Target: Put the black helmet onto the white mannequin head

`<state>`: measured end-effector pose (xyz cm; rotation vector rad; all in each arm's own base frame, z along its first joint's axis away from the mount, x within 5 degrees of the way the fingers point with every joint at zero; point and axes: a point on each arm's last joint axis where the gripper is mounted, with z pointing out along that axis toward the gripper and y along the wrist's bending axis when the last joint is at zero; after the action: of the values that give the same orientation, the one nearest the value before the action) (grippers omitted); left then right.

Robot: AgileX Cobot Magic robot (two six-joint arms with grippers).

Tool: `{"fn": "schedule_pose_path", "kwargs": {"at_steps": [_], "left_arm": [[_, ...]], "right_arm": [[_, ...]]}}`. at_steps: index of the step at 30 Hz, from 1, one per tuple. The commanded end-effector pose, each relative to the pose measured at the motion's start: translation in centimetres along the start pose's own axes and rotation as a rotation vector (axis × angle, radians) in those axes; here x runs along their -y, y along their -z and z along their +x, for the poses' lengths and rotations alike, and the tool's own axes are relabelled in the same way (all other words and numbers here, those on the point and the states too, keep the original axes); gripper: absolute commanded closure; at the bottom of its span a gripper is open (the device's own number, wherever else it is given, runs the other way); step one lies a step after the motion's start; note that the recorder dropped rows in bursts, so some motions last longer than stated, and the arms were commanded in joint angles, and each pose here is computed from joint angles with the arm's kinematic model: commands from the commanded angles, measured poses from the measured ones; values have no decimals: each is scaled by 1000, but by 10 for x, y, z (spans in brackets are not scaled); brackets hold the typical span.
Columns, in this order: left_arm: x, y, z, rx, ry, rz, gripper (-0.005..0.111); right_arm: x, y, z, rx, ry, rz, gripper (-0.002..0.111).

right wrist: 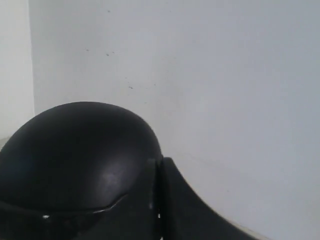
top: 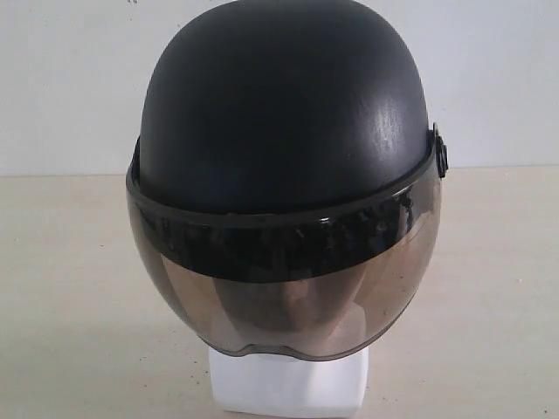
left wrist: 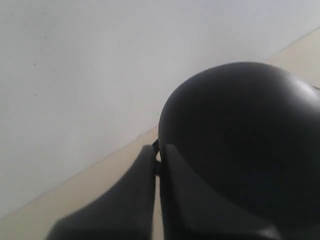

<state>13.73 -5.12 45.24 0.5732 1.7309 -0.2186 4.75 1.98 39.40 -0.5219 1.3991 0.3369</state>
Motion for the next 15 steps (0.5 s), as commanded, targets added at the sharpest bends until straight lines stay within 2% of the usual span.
{"fn": "schedule_pose_path", "kwargs": {"at_steps": [1,7,10,15], "left_arm": [[10,14,45,28,102,-63,102],[21,16,111,46,152,-127,102],[24,19,125,56,154,-140,102],[26,26,126,77,144,-140,102]], "right_arm": [[-14,-1,36,67,-28,-73,109],[-20,-7,63,-30,-223,-80,109],[-20,-7,65,-36,-226,-79,109],[-20,-7,64,-31,-226,-82,109]]}}
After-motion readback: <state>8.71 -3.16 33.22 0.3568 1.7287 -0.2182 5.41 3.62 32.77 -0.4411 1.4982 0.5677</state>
